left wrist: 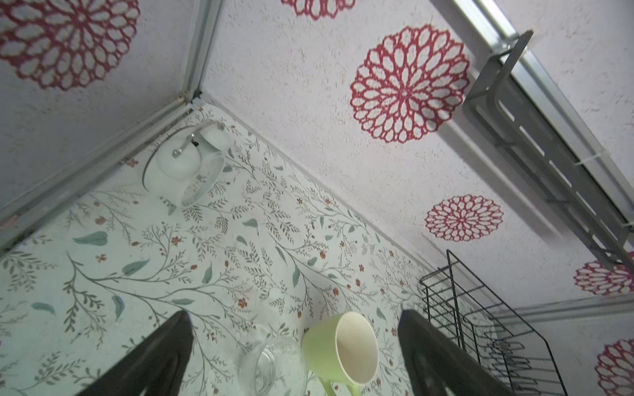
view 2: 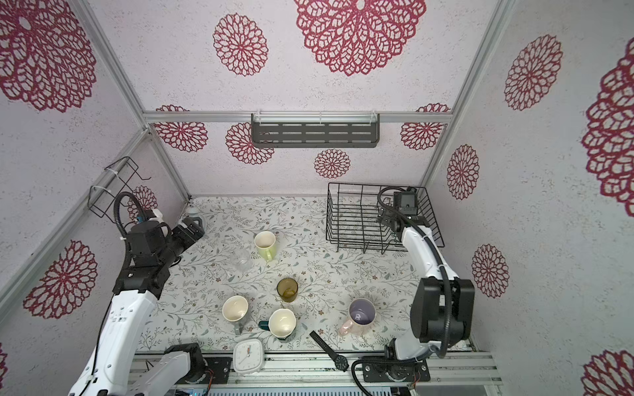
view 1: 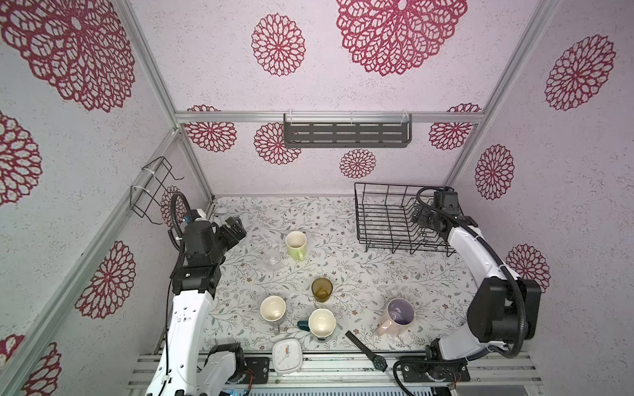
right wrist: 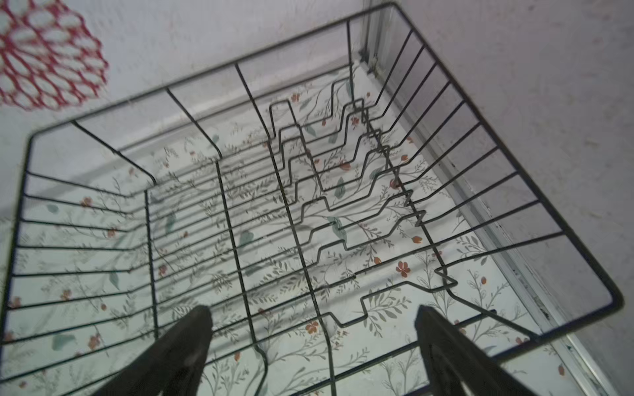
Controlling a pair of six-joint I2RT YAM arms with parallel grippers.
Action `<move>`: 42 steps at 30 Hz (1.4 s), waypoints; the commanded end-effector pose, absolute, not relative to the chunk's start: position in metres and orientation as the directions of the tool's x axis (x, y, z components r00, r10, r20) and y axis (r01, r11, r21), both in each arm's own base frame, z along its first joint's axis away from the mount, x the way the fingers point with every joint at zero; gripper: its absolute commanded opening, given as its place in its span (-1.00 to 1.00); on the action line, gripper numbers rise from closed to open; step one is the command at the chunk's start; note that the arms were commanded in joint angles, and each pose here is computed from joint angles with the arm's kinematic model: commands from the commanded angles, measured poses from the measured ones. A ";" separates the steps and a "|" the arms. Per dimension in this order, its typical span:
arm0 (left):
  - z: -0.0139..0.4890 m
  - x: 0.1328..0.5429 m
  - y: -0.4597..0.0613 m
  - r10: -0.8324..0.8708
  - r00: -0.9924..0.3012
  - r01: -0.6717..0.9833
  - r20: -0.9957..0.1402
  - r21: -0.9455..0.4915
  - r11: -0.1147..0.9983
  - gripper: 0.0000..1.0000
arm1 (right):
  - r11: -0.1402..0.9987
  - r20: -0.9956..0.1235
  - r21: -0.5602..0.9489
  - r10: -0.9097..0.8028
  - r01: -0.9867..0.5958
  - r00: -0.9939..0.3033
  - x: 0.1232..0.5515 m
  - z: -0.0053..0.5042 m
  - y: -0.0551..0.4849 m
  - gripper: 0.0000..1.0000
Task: Load cups into a dish rack
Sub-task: Move the dish rack to the top-center of the table.
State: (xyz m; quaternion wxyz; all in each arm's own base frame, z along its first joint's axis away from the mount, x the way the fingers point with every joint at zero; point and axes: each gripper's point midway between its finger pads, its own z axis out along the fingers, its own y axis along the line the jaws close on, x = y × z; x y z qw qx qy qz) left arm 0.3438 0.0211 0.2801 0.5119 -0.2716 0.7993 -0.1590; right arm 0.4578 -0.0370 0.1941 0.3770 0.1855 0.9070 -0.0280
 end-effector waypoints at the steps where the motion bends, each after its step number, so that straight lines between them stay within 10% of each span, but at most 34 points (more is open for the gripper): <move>1: 0.284 0.341 0.006 -0.559 -0.408 -0.216 -0.722 -0.519 0.827 0.95 | 0.965 -0.526 0.005 0.225 0.262 -0.820 0.452 0.153 -0.033 0.74; 11: 0.277 0.332 -0.002 -0.531 -0.507 -0.234 -0.679 -0.485 0.843 0.95 | 0.925 -0.380 -0.295 0.116 0.239 -0.918 0.479 0.111 -0.079 0.67; 32: 0.256 0.337 -0.003 -0.550 -0.546 -0.283 -0.632 -0.478 0.831 0.95 | 0.997 -0.282 -0.062 -0.056 -0.040 -0.958 0.483 0.067 -0.002 -0.20; 42: 0.241 0.341 -0.011 -0.562 -0.568 -0.296 -0.601 -0.489 0.821 0.95 | 0.986 -0.283 -0.040 -0.166 -0.161 -0.945 0.462 0.073 0.076 -0.20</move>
